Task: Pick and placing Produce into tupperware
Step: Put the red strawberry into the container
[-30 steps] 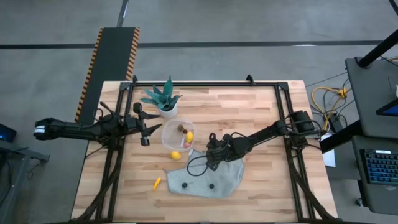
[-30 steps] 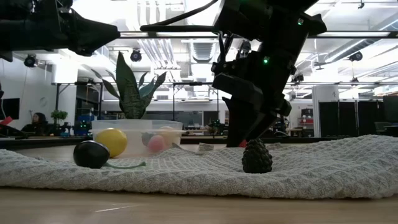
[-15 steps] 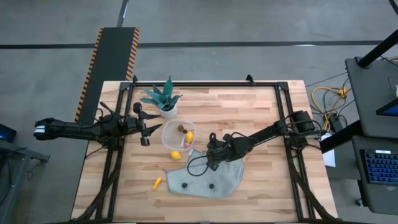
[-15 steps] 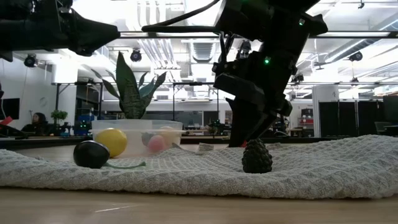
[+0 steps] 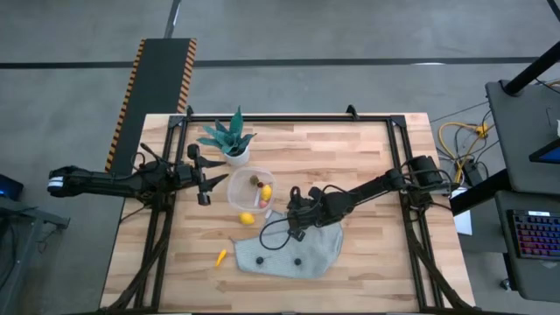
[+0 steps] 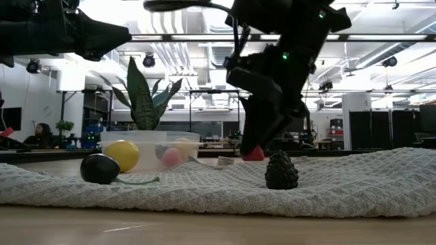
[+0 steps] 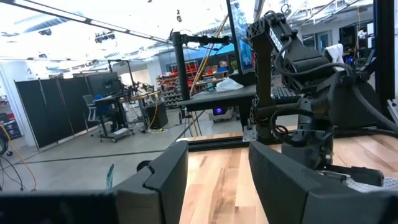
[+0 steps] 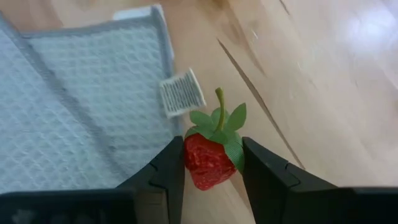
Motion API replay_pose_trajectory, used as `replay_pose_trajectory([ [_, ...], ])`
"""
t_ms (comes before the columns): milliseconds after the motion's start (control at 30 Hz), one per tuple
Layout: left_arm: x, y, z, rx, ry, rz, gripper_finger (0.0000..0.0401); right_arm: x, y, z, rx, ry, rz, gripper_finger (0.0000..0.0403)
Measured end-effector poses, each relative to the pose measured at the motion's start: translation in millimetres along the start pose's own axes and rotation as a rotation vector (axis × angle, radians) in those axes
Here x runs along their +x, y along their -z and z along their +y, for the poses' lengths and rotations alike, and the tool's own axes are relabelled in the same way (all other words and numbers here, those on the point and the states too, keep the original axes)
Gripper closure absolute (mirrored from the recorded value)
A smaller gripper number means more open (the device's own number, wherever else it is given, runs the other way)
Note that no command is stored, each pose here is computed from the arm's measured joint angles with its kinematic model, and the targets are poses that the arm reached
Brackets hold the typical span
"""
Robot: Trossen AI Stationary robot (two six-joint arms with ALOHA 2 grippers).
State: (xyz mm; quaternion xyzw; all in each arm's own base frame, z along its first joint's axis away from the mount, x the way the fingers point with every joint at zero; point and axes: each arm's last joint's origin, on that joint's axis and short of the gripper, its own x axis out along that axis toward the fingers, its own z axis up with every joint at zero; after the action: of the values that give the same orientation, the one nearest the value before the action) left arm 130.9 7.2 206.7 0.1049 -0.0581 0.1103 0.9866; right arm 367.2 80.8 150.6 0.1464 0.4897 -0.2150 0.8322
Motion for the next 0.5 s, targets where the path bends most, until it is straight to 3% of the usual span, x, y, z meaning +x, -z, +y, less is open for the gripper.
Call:
replay_pose_trajectory([
  [500, -0.2, -0.3, 0.1, -0.001, -0.001, -0.002, 0.0244, -29.8, -50.9, 10.5, -0.174, -0.003, -0.145, 0.0283],
])
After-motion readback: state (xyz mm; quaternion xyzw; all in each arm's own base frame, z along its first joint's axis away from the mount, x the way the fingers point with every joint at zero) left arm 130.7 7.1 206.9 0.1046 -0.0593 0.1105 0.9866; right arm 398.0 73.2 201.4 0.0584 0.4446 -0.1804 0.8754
